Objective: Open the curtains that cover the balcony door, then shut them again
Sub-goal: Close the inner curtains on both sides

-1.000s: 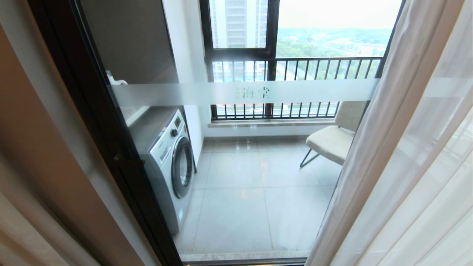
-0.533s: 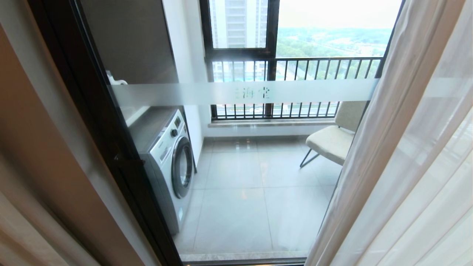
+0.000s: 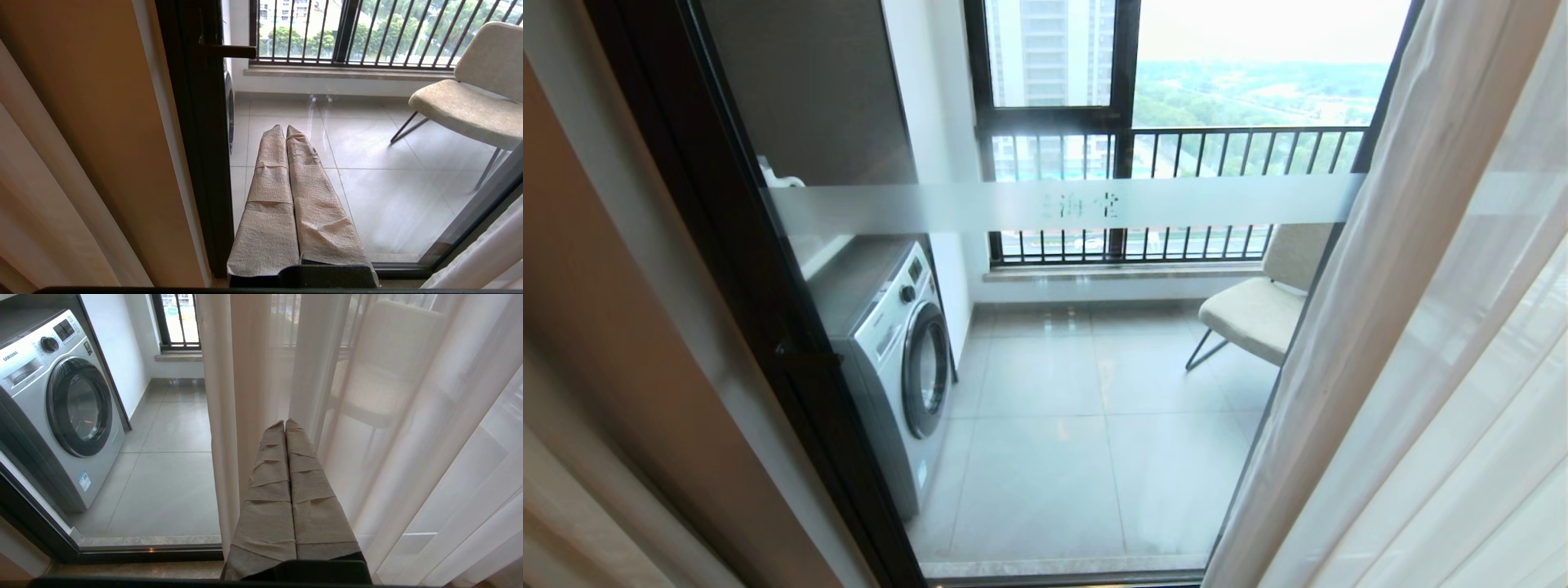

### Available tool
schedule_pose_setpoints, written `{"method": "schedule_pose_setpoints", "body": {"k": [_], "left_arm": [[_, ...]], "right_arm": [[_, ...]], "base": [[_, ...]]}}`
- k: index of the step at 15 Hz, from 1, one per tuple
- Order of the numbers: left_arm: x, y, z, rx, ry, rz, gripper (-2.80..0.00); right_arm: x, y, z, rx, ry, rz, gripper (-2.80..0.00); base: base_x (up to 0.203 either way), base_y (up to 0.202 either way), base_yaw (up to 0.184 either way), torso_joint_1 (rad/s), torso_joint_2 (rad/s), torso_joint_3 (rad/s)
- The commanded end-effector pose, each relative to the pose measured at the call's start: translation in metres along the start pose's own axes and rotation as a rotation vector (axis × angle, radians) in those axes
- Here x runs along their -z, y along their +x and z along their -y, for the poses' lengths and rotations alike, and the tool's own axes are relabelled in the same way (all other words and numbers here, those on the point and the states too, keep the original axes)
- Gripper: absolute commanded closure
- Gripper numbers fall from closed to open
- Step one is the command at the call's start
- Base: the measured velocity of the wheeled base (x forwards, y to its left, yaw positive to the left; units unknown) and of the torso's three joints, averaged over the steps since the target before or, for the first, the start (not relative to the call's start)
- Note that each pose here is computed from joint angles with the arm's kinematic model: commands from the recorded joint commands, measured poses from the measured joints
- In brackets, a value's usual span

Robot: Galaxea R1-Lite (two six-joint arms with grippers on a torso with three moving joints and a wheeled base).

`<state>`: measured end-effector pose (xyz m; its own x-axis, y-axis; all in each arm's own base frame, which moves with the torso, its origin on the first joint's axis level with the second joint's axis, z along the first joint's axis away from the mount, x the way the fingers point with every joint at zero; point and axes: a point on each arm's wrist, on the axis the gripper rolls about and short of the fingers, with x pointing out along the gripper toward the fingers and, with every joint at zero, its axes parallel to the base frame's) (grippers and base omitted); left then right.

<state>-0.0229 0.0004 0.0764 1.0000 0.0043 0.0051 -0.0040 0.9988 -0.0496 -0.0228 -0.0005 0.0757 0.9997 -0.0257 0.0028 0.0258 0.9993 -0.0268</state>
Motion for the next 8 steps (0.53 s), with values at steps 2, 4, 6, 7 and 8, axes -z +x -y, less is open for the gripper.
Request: {"method": "schedule_pose_setpoints", "body": {"k": [2, 4, 6, 7, 8], "left_arm": [[0.0, 0.0, 0.0, 0.0, -0.001, 0.001, 0.0], [0.0, 0.0, 0.0, 0.0, -0.001, 0.001, 0.0], [0.0, 0.0, 0.0, 0.0, -0.001, 0.001, 0.0], [0.0, 0.0, 0.0, 0.0, -0.001, 0.001, 0.0], [0.0, 0.0, 0.0, 0.0, -0.001, 0.001, 0.0]], "right_arm": [[-0.0001, 0.0, 0.0, 0.0, -0.001, 0.0, 0.0], [-0.0001, 0.0, 0.0, 0.002, -0.001, 0.0, 0.0], [-0.0001, 0.0, 0.0, 0.0, -0.001, 0.0, 0.0], [-0.0001, 0.0, 0.0, 0.0, -0.001, 0.0, 0.0], [-0.0001, 0.0, 0.0, 0.0, -0.001, 0.0, 0.0]], "base": [[0.0, 0.0, 0.0, 0.0, 0.0, 0.0], [0.0, 0.0, 0.0, 0.0, 0.0, 0.0], [0.0, 0.0, 0.0, 0.0, 0.0, 0.0], [0.0, 0.0, 0.0, 0.0, 0.0, 0.0], [0.0, 0.0, 0.0, 0.0, 0.0, 0.0]]}}
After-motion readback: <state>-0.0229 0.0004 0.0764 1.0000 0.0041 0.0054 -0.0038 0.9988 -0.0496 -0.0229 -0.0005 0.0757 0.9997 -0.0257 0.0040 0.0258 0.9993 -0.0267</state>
